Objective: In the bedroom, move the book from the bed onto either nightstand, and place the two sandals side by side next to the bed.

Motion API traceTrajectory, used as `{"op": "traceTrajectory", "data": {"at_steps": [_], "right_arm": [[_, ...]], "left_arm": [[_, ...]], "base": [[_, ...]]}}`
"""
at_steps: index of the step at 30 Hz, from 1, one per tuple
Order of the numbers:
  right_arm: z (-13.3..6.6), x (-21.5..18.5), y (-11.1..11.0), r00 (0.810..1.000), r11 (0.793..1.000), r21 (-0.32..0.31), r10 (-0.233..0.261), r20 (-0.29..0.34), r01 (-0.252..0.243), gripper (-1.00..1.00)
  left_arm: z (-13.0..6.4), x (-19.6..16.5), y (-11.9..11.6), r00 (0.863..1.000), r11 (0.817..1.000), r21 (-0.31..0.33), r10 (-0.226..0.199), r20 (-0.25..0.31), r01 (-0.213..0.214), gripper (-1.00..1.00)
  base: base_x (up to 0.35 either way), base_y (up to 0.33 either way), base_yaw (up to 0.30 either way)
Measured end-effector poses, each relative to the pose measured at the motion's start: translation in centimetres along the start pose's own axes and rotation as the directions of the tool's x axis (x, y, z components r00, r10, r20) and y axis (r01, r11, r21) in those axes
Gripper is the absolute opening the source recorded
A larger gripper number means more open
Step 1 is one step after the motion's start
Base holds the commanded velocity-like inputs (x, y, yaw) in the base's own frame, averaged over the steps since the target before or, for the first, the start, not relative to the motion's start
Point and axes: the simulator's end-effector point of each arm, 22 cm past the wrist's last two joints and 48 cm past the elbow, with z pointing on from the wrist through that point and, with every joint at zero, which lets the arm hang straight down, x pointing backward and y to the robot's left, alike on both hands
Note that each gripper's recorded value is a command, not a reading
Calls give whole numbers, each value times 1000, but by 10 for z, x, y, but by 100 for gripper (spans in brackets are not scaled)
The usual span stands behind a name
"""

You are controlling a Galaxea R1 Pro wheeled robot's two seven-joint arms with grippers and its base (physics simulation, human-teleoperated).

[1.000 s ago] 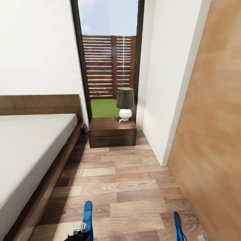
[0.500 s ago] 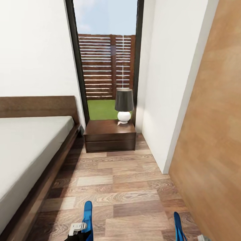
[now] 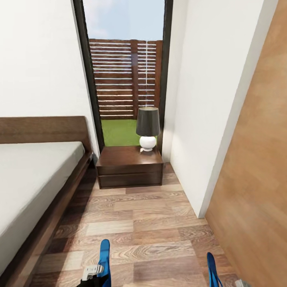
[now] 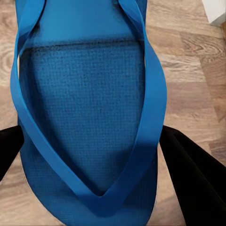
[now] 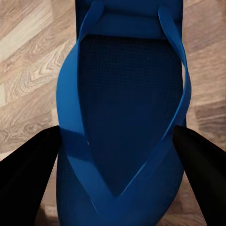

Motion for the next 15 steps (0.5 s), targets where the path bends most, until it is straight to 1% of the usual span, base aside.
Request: {"op": "traceTrajectory", "data": {"at_steps": [3, 8, 15], "right_arm": [[0, 0, 0, 1000, 1000, 0, 0, 0, 0, -100], [0, 0, 0, 1000, 1000, 0, 0, 0, 0, -100], [0, 0, 0, 1000, 1000, 0, 0, 0, 0, -100]], "left_arm": [[0, 0, 0, 1000, 1000, 0, 0, 0, 0, -100], [0, 0, 0, 1000, 1000, 0, 0, 0, 0, -100], [0, 0, 0, 1000, 1000, 0, 0, 0, 0, -100]], "base": [[323, 0, 28], [323, 0, 185], [323, 0, 29]]}}
